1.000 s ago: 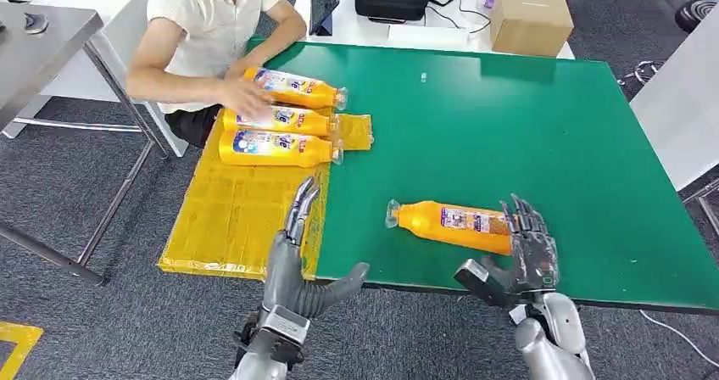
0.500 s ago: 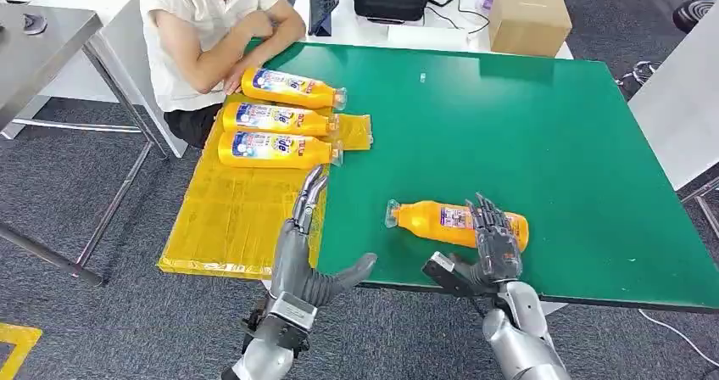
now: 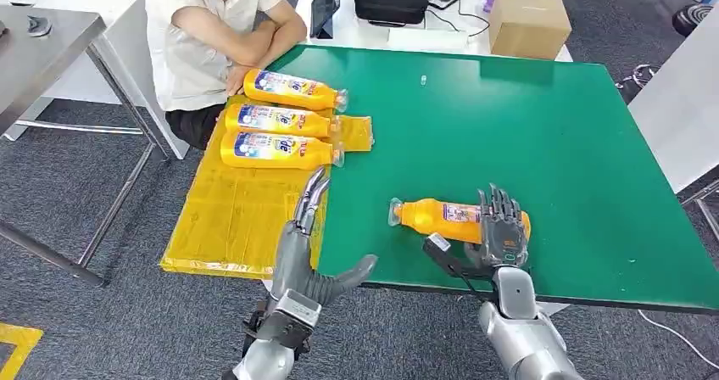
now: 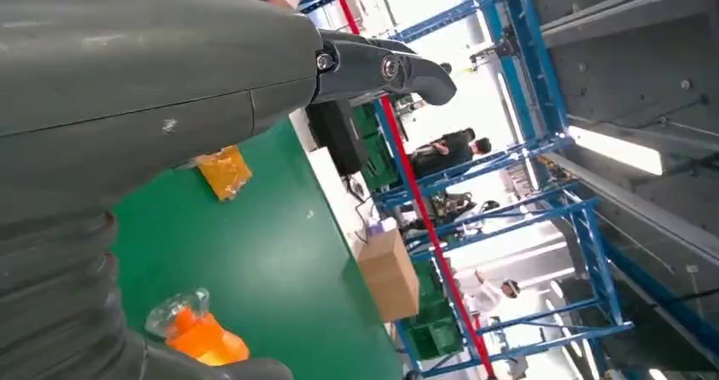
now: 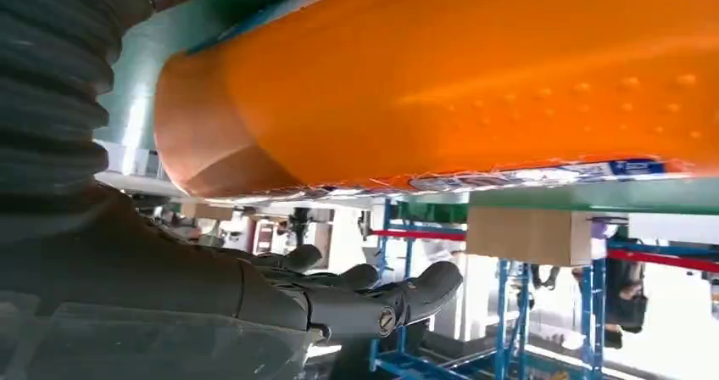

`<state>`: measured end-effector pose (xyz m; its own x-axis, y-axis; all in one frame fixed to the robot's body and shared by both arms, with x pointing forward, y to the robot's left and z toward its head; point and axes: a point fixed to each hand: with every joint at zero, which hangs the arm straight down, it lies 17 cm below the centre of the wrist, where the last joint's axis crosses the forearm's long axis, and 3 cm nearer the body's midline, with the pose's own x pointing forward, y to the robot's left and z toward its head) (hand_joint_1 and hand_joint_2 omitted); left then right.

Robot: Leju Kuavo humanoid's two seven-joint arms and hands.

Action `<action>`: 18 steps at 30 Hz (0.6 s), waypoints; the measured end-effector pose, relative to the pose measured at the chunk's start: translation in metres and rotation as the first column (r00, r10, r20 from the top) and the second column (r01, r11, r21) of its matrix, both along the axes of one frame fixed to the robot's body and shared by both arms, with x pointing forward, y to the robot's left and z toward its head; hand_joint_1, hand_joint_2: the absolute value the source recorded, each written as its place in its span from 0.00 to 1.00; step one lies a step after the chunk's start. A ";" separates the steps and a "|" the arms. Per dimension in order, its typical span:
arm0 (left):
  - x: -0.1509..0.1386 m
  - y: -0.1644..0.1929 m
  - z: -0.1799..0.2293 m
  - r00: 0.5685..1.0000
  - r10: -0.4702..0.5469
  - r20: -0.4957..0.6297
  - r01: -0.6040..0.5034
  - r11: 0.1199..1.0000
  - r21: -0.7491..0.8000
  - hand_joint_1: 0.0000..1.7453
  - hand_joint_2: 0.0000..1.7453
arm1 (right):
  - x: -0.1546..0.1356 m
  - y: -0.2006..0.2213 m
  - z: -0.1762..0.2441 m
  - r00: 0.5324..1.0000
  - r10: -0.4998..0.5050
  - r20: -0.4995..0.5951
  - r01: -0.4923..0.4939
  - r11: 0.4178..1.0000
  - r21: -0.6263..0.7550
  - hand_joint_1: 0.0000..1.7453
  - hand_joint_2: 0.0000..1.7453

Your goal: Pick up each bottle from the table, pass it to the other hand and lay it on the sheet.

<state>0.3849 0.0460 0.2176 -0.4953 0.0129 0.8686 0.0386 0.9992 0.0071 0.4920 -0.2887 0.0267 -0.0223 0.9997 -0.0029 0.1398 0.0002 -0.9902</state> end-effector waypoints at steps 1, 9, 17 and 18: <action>0.001 0.001 -0.001 1.000 0.003 -0.003 -0.003 1.000 0.000 0.00 1.00 | 0.000 0.000 0.000 1.000 -0.002 -0.002 0.002 1.000 -0.001 0.00 1.00; 0.001 0.001 -0.003 1.000 0.006 -0.017 -0.006 1.000 0.000 0.00 1.00 | 0.002 -0.004 -0.006 0.999 -0.010 -0.036 0.011 1.000 0.003 0.00 1.00; 0.002 -0.001 -0.006 0.999 -0.005 -0.034 0.006 1.000 0.006 0.00 1.00 | 0.004 -0.008 -0.028 0.985 -0.019 -0.172 0.029 0.998 0.059 1.00 1.00; 0.002 -0.001 -0.006 0.999 -0.006 -0.034 0.006 1.000 0.007 0.00 1.00 | 0.004 -0.009 -0.029 0.984 -0.014 -0.177 0.027 0.997 0.070 1.00 1.00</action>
